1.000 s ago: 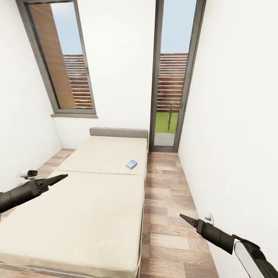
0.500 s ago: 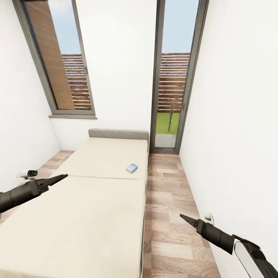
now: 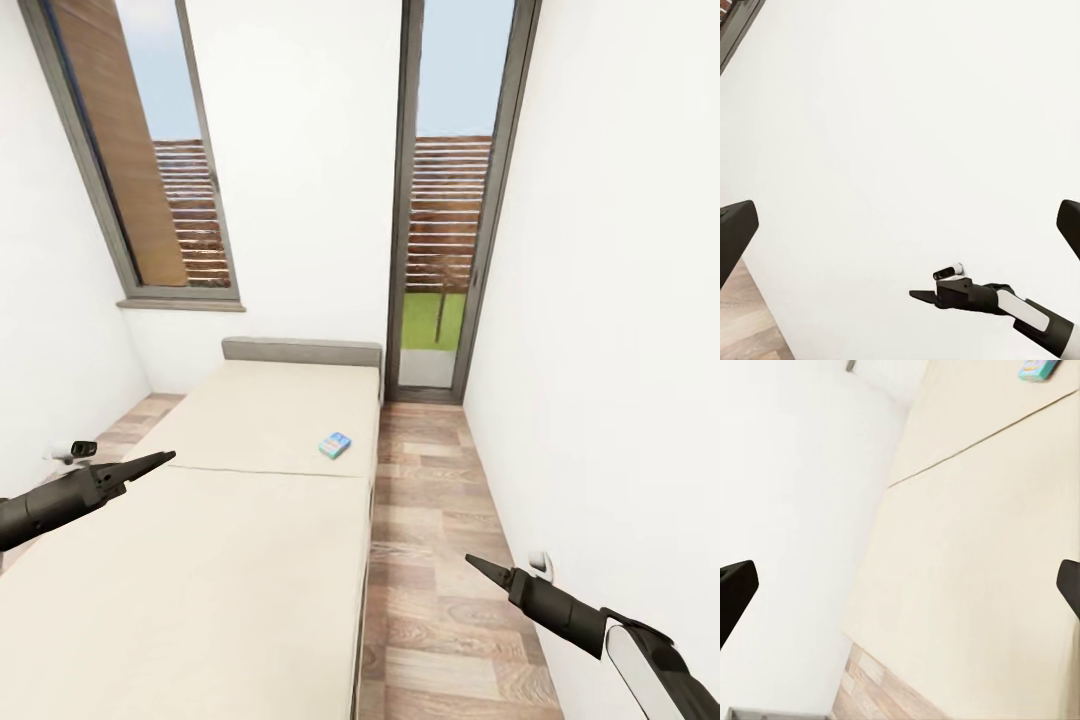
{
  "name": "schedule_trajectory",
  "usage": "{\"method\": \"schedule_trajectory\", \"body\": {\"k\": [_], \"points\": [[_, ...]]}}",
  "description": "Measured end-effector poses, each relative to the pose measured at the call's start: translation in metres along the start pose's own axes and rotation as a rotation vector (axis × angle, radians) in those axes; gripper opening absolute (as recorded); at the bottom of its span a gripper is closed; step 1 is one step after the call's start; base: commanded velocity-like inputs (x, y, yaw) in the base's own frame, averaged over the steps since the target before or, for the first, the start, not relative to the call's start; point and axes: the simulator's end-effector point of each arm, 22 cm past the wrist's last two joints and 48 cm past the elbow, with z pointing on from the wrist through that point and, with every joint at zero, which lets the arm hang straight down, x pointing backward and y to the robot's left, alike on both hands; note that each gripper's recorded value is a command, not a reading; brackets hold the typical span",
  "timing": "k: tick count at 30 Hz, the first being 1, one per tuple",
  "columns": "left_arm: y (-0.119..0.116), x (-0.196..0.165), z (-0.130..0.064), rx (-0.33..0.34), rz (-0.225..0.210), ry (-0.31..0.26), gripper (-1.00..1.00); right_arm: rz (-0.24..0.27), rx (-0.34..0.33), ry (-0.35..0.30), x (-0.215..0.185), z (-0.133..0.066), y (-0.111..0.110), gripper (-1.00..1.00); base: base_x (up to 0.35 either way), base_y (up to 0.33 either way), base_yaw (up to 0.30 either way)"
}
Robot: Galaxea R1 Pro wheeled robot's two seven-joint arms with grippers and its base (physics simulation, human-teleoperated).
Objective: Put all the toys in the child's room - the three board games (two on the bed and one on the table), the two jigsaw puzzles on the table, and the tennis ball on the table - inside the toy box on the table in the child's room.
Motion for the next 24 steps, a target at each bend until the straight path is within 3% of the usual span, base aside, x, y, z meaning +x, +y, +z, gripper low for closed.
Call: {"method": "schedule_trajectory", "body": {"k": [24], "points": [[0.0001,0.0,0.0,0.0,0.0,0.0,1.0,0.0,-0.004,-0.001,0.0008,0.0018,0.0015,1.0,-0.026,-0.032,0.063]]}}
